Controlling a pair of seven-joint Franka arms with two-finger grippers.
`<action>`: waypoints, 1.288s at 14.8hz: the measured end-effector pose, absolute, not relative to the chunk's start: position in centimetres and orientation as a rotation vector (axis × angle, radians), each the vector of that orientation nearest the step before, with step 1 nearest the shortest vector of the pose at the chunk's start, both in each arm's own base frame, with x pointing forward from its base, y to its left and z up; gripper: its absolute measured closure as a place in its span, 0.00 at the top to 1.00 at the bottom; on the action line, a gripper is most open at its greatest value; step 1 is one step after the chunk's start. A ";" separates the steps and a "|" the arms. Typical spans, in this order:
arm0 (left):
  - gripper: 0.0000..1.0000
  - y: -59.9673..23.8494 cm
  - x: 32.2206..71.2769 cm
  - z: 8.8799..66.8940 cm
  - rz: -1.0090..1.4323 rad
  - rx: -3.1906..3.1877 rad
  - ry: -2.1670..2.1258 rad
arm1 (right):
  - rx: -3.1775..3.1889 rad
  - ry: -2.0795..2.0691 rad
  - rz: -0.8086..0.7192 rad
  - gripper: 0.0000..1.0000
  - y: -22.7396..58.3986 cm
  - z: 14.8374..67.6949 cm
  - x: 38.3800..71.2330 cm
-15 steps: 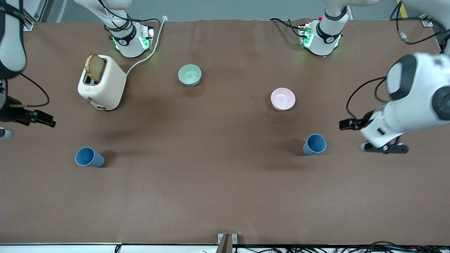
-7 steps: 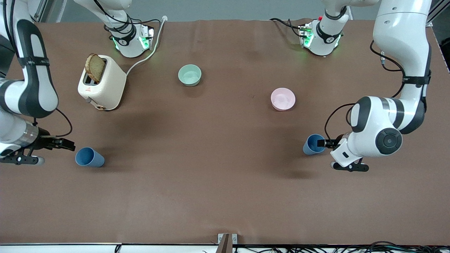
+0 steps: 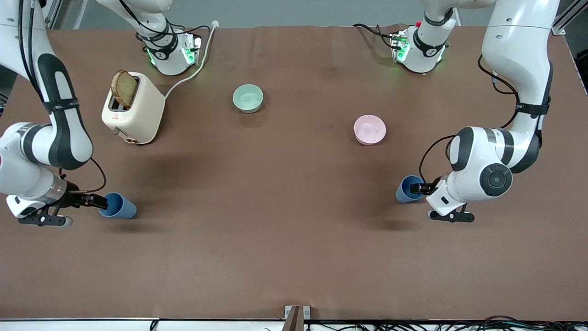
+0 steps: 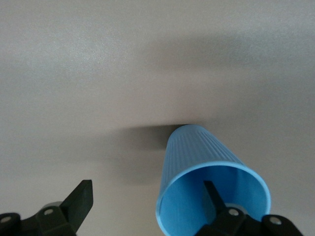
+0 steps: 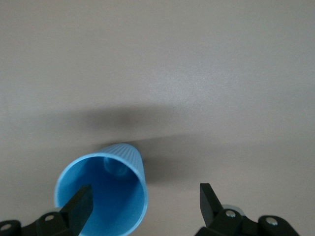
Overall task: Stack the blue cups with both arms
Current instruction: 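Close the left gripper and the right gripper around the blue cups, then lower the cup mid-table with the left gripper while the right gripper lifts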
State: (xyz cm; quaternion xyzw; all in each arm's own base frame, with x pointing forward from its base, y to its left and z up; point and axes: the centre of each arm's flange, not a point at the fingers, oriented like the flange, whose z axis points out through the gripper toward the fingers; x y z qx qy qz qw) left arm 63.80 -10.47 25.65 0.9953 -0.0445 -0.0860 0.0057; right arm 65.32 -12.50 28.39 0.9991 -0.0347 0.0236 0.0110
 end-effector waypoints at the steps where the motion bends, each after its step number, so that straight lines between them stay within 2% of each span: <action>1: 0.91 -10.5 63.7 25.5 -0.271 3.115 -0.141 | 3.117 -0.110 0.067 0.96 -12.6 27.7 65.3; 5: 0.50 -10.7 63.7 25.2 -0.268 3.114 -0.145 | 3.119 -0.109 0.050 0.94 -12.6 25.4 65.4; 7: 0.31 -10.8 63.7 25.2 -0.265 3.113 -0.148 | 3.122 -0.107 0.029 0.81 -12.5 24.4 65.3; 9: 0.12 -11.3 63.8 25.5 -0.250 3.110 -0.159 | 3.125 -0.105 0.021 0.78 -12.4 24.0 65.2; 10: 0.04 -11.5 64.2 26.2 -0.227 3.108 -0.164 | 3.127 -0.104 0.022 0.67 -12.2 24.0 65.3; 14: 0.05 -13.7 66.5 31.2 -0.072 3.093 -0.206 | 3.149 -0.121 0.001 0.26 -11.8 24.0 65.2; 16: 0.05 -17.1 67.2 34.5 -0.018 3.079 -0.277 | 3.164 -0.142 -0.006 0.10 -11.7 24.0 65.2; 19: 0.05 -26.3 65.7 37.0 0.011 3.040 -0.473 | 3.170 -0.148 -0.011 0.06 -11.6 24.1 65.2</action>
